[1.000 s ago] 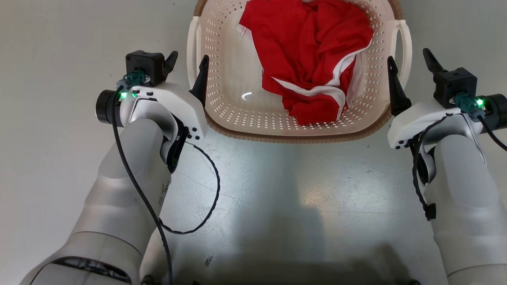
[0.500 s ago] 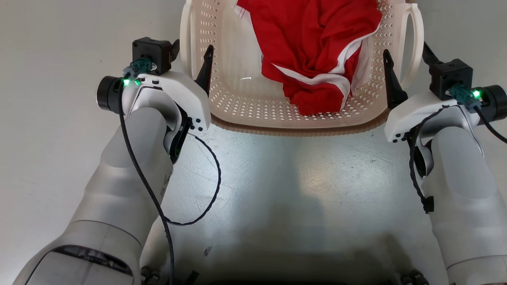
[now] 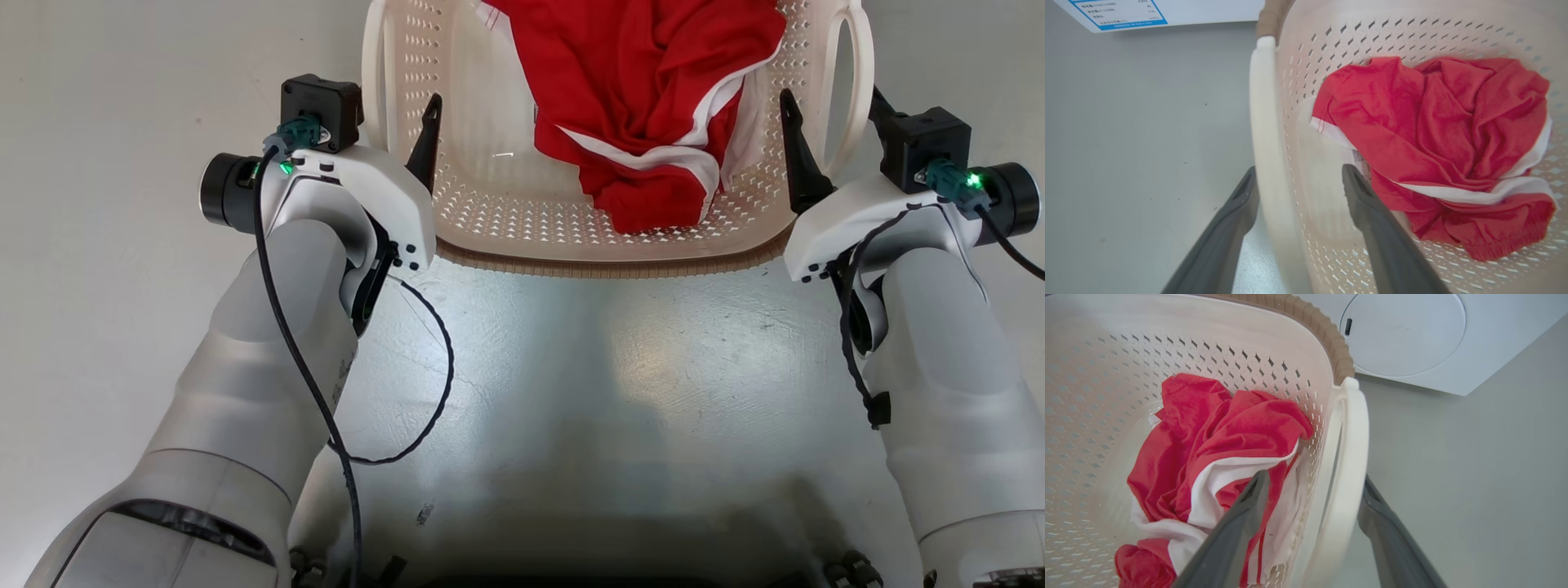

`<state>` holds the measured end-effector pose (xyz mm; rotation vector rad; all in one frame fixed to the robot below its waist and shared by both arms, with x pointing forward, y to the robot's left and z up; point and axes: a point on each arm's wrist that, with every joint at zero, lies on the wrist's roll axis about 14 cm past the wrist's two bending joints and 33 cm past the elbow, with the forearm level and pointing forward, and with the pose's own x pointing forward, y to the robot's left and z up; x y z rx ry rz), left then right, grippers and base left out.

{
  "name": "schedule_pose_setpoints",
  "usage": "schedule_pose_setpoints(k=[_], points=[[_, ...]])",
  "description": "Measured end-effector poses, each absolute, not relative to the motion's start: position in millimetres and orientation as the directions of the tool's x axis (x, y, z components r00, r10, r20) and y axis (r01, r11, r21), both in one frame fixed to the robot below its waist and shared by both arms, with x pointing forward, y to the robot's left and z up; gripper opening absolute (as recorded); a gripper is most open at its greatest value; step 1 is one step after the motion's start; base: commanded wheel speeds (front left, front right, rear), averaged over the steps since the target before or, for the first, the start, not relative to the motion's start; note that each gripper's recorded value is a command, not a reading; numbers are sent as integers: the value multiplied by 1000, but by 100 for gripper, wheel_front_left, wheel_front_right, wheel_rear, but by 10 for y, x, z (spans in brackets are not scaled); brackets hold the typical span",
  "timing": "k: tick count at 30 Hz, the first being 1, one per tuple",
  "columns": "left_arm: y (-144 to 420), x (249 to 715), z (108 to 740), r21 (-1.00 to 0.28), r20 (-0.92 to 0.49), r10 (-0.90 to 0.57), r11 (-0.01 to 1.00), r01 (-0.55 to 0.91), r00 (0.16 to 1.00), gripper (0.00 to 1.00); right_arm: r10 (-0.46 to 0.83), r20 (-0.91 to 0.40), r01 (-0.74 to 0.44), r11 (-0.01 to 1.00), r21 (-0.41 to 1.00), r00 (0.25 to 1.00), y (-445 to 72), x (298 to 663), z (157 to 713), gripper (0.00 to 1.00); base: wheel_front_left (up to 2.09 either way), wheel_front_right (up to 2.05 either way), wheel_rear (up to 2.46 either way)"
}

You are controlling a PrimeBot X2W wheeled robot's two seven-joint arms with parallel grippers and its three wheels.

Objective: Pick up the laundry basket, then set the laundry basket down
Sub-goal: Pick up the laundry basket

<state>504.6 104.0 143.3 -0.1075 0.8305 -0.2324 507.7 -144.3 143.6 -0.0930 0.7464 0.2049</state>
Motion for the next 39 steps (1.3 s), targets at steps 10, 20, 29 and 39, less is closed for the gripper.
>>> schedule_pose_setpoints(k=[10,20,29,39], points=[[1012,5071,1399,-185,-722,-251,968,170,644,100,147,-698,-211,977,-6,701,-1470,5012,1380,100,0,0,0],[1024,4990,1346,-180,-743,-247,969,170,622,100,149,-699,-209,978,-1,700,-1468,5015,1374,100,0,0,0],[1033,4977,1334,-179,-748,-246,969,170,617,0,153,-695,-199,980,14,702,-1447,5025,1363,0,0,0,0],[1014,5017,1414,-179,-740,-244,970,167,627,0,148,-737,-149,987,64,659,-1423,4887,1311,0,0,0,0]])
